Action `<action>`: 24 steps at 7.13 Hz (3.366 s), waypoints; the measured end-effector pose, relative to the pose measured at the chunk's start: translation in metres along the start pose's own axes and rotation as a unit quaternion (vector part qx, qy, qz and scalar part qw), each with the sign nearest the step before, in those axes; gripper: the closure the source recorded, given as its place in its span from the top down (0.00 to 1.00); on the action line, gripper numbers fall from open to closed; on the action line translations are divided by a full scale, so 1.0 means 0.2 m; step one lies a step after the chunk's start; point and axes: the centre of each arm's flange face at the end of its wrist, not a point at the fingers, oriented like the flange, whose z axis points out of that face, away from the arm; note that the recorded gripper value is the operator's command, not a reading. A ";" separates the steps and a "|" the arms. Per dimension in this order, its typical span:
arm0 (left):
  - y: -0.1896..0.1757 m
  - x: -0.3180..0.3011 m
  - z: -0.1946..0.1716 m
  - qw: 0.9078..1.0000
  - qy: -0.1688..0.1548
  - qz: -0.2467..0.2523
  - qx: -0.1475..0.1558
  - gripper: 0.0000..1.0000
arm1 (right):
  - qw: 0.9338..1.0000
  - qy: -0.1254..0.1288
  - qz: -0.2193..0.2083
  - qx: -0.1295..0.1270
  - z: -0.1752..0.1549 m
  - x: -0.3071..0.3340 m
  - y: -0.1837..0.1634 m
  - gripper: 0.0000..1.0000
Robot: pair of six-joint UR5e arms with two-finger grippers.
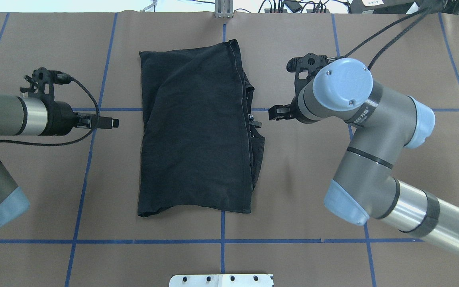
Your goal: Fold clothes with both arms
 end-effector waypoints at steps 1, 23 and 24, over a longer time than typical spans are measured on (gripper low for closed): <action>0.14 0.10 -0.01 1.000 0.010 -0.014 -0.006 1.00 | 1.000 -0.016 0.016 0.005 -0.07 -0.02 0.13 1.00; 0.93 0.42 0.33 0.988 -0.007 -0.147 -0.052 0.50 | 0.992 -0.104 0.055 0.051 0.01 0.08 0.68 1.00; 0.94 0.41 0.33 0.988 -0.008 -0.145 -0.053 0.50 | 0.992 -0.104 0.055 0.051 0.01 0.08 0.68 1.00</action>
